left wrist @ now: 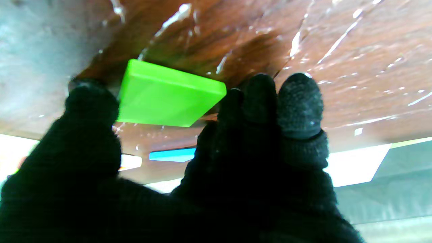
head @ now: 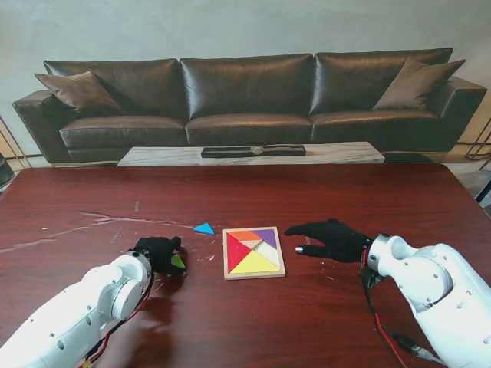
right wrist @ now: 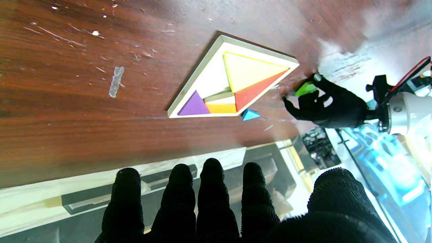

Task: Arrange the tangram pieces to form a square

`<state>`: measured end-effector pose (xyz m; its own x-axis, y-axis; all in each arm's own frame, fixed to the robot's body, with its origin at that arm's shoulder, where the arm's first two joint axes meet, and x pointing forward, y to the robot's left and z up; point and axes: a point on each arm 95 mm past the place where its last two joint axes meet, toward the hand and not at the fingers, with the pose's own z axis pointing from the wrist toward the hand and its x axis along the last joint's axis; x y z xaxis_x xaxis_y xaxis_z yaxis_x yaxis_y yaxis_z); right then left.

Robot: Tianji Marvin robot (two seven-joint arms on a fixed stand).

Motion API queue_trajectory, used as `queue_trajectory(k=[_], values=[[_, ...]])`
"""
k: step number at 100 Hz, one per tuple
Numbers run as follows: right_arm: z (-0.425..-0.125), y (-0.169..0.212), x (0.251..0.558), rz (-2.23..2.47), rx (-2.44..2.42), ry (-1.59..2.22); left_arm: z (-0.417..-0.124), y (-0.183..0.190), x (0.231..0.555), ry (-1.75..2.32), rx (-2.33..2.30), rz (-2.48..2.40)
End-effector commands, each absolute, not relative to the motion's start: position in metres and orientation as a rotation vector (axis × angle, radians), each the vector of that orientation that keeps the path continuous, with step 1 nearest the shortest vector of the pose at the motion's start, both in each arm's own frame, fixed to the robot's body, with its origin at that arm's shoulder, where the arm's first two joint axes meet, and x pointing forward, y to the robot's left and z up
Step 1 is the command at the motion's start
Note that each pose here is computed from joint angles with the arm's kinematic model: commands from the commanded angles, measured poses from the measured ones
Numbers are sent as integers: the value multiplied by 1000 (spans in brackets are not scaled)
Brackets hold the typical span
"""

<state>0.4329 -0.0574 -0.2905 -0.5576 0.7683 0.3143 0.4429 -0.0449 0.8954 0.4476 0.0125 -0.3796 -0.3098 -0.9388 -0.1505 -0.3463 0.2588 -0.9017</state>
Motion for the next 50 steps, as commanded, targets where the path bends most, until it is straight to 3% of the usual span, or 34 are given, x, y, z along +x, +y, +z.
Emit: queue_trajectory(k=[1,50], values=[[-292,-56,431,1636,1289,1955,-452,30,402,1957,-1293,-847],[-293,-54,432,1644,1290,1957,-456,28,399,1933,-1333,-845]])
